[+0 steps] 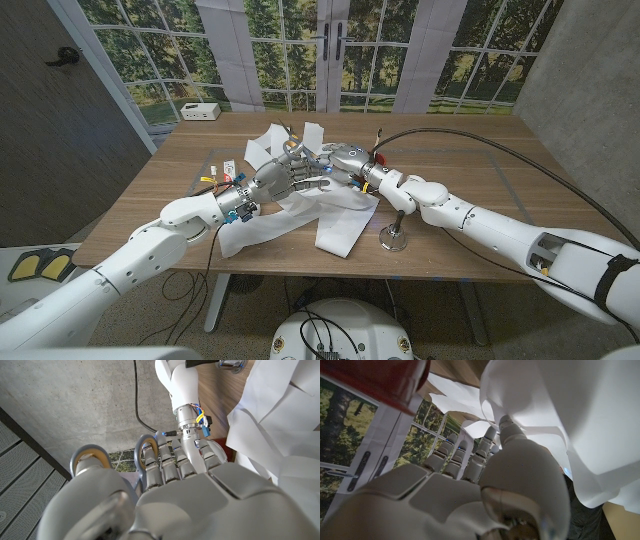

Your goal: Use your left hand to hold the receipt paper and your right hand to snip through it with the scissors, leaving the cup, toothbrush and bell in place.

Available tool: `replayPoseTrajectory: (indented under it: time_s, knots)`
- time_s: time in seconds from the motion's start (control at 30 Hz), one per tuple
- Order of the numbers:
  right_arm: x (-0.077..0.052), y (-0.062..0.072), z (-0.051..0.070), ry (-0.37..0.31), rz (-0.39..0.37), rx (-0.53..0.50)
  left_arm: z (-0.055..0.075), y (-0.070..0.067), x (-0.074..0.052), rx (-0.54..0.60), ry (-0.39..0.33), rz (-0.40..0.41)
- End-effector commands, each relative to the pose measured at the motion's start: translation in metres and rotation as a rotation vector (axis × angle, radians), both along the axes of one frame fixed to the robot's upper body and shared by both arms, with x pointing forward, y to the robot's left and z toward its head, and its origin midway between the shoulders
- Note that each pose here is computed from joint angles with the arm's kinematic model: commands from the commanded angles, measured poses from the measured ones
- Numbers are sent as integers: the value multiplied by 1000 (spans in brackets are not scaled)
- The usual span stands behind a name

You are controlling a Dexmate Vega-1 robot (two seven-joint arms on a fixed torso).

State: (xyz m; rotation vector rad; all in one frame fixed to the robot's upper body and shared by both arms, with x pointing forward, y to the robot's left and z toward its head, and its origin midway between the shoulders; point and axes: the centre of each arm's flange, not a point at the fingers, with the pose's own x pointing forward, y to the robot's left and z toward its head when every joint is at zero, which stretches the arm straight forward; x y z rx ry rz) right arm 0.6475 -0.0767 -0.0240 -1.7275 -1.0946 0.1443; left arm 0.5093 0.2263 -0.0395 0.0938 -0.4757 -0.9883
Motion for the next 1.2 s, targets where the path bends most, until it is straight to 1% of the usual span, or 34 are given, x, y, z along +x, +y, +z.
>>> replayPoseTrajectory:
  time_s: [0.03,0.43,0.7,0.77,0.9,1.07,1.2]
  knots:
    - [4,-2,-4,-11,15,23,0,2,-2,2,-4,1]
    - [0,-3,-7,-22,60,65,-4,4,-4,-9,-7,4]
    - [-10,-4,3,-61,90,144,-6,5,-5,-14,-9,8]
    - [-12,-5,4,-70,108,178,-5,5,-5,-14,-9,8]
    - [-17,-6,5,-93,130,205,-4,3,-5,-10,-12,8]
    - [-23,-7,10,-108,138,245,-3,1,-3,-6,-12,2]
    - [-30,-10,16,-141,146,297,-3,-4,-2,1,-6,-12]
